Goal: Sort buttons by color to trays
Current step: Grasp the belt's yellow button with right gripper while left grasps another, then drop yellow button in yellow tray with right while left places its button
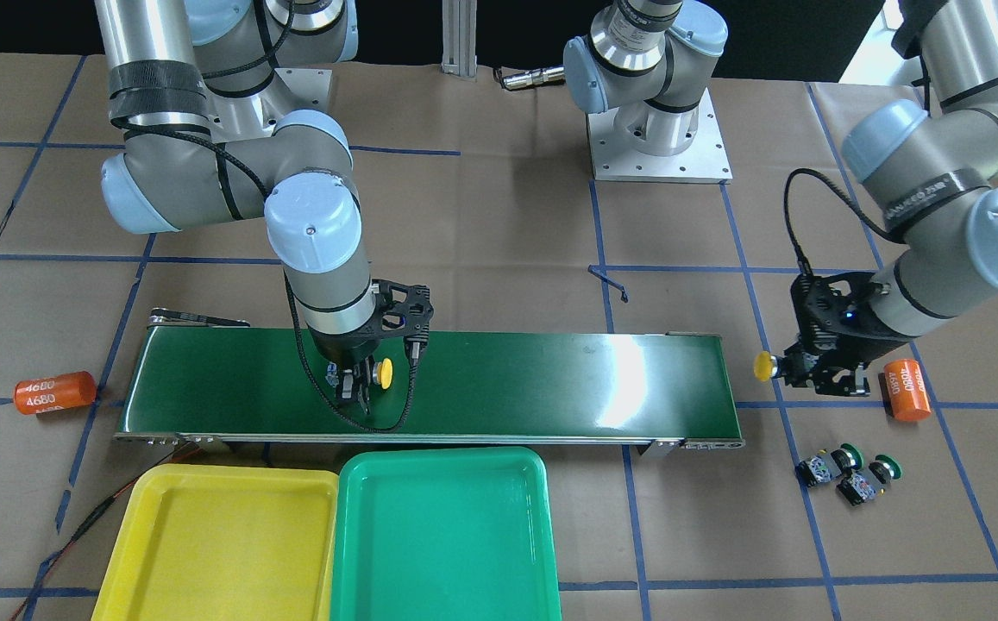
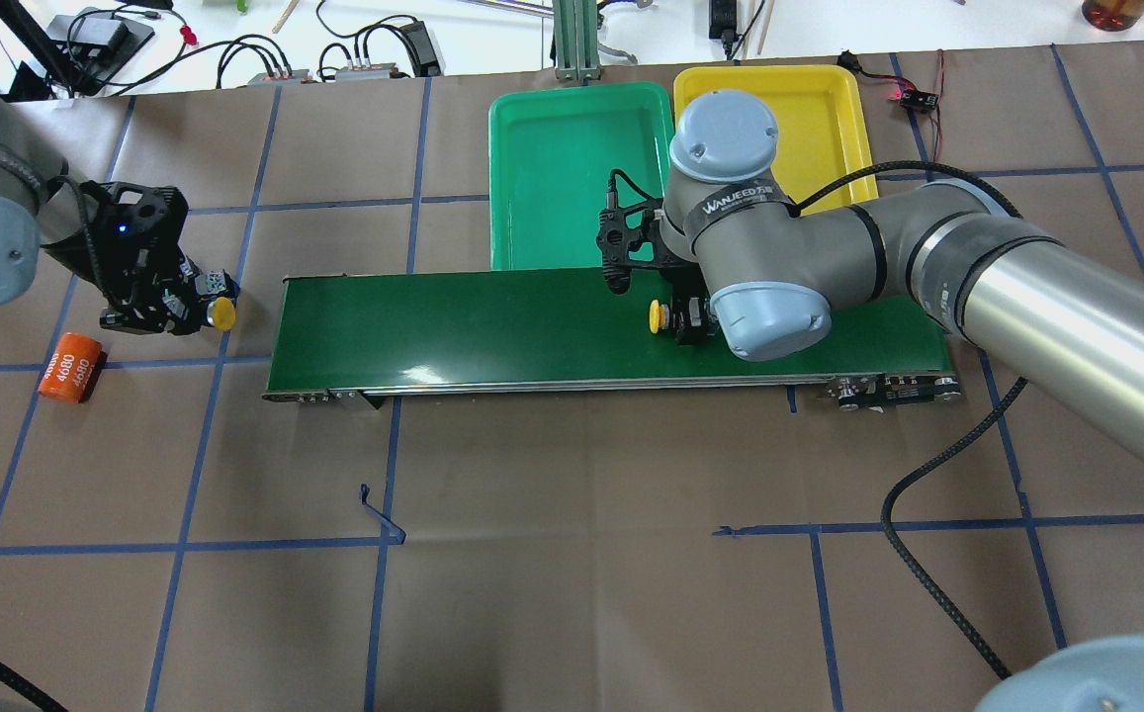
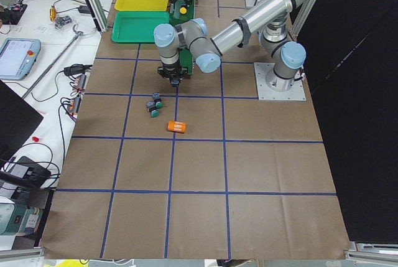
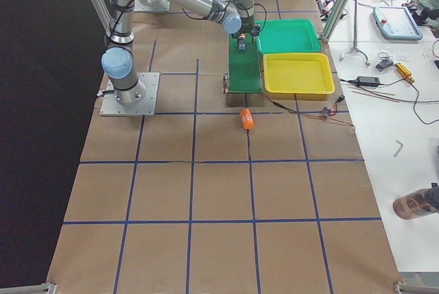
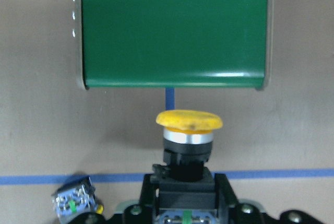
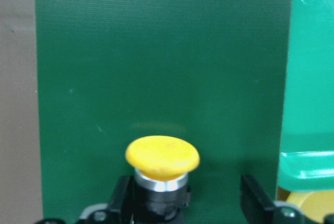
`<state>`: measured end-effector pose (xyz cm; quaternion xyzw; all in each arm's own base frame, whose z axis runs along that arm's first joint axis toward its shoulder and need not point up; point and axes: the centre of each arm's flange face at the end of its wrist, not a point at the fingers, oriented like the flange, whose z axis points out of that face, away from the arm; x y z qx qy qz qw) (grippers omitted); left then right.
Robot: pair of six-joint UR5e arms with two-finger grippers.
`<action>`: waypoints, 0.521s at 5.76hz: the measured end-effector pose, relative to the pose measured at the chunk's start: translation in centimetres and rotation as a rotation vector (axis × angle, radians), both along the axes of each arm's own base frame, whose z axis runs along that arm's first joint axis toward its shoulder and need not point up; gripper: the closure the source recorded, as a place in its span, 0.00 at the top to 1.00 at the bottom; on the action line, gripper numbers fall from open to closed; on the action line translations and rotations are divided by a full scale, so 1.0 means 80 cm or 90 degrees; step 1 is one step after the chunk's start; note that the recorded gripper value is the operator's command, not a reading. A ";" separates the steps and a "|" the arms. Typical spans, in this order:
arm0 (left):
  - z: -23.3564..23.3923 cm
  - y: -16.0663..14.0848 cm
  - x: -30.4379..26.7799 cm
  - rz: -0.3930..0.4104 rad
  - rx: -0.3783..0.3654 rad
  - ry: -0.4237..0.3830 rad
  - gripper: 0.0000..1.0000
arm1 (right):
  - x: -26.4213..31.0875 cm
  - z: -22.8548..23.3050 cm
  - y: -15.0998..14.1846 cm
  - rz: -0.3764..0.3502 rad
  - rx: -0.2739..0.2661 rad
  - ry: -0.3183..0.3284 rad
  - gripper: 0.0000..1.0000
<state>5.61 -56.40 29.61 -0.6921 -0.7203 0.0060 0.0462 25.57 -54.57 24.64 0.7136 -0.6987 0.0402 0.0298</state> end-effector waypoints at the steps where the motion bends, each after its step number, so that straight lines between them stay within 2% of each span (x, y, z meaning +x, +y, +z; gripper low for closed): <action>1: 0.001 -0.004 -0.060 0.028 -0.003 -0.009 0.06 | -0.007 0.002 -0.002 -0.002 -0.003 0.015 0.06; 2: -0.007 -0.004 -0.119 0.041 -0.006 -0.016 0.06 | -0.017 0.005 -0.006 -0.005 -0.008 0.029 0.06; 3: -0.021 0.006 -0.162 0.044 -0.013 -0.021 0.16 | -0.036 0.014 -0.014 -0.015 -0.017 0.033 0.07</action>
